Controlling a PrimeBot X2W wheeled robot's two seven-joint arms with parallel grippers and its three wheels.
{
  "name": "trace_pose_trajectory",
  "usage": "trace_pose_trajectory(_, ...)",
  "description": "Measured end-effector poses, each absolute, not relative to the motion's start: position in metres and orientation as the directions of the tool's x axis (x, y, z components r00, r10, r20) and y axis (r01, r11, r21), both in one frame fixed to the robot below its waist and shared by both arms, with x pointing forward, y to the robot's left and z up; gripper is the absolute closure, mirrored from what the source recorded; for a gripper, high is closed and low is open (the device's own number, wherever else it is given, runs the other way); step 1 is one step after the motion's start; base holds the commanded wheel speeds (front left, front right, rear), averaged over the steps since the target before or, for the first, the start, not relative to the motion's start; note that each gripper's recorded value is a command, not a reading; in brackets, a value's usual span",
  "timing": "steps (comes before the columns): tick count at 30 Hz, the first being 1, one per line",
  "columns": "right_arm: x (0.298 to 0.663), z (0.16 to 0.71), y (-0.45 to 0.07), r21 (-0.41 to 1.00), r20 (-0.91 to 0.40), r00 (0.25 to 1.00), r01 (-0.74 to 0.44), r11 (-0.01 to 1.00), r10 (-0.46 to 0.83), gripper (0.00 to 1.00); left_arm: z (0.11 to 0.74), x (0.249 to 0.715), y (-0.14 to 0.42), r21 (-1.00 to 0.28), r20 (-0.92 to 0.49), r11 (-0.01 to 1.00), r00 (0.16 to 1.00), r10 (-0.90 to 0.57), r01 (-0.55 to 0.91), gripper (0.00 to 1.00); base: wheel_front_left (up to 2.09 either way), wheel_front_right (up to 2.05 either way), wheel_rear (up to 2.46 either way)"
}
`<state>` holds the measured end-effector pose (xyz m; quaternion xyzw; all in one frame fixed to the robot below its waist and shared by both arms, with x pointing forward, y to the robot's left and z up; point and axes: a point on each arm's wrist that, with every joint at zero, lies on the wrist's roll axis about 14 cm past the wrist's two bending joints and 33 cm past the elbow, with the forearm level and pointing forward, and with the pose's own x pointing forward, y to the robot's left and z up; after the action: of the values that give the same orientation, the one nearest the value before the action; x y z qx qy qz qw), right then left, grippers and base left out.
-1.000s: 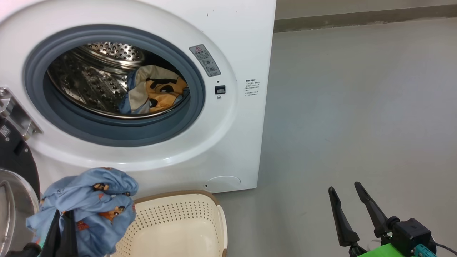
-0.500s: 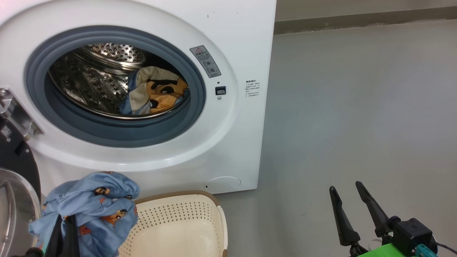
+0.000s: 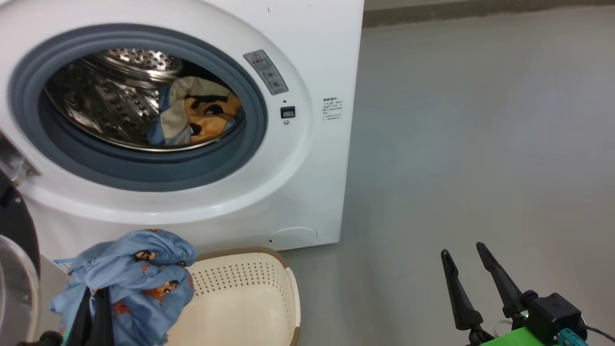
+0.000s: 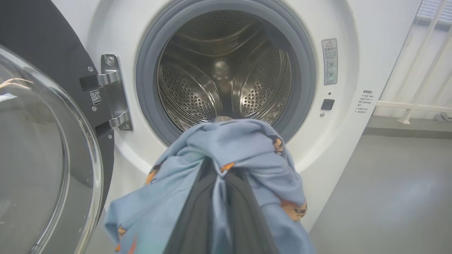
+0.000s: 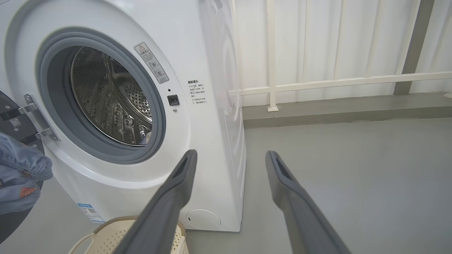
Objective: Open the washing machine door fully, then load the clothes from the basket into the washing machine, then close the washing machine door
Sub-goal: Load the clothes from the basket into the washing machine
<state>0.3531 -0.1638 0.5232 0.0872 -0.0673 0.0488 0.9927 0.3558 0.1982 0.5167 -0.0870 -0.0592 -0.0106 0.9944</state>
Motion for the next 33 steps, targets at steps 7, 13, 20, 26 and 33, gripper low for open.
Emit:
trace_pose_trajectory(7, 0.359, 0.514, -0.17, 0.169, 0.112, 0.991, -0.085, 0.982, 0.067, 0.0, 0.514, 0.383, 0.194, -0.205, 0.119, 0.977, 0.992, -0.033, 0.057, 1.0, 0.0, 0.0, 0.0)
trace_pose_trajectory(13, 0.365, 0.5, -0.172, 0.176, 0.071, 0.996, -0.07, 0.982, 0.059, 0.0, 0.509, 0.408, 0.196, -0.253, 0.113, 0.965, 0.993, -0.041, 0.068, 1.0, 0.0, 0.0, 0.0)
trace_pose_trajectory(20, 0.374, 0.478, -0.168, 0.185, 0.006, 0.998, -0.066, 0.98, 0.066, 0.0, 0.507, 0.458, 0.207, -0.243, 0.134, 0.966, 0.989, -0.06, 0.092, 1.0, 0.0, 0.0, 0.0)
trace_pose_trajectory(26, 0.379, 0.46, -0.168, 0.206, -0.05, 0.997, -0.048, 0.977, 0.059, 0.0, 0.502, 0.5, 0.21, -0.213, 0.152, 0.969, 0.984, -0.092, 0.123, 1.0, 0.0, 0.0, 0.0)
trace_pose_trajectory(33, 0.382, 0.449, -0.172, 0.223, -0.083, 0.996, -0.017, 0.975, 0.037, 0.0, 0.5, 0.552, 0.194, -0.193, 0.192, 0.962, 0.969, -0.154, 0.191, 1.0, 0.0, 0.0, 0.0)
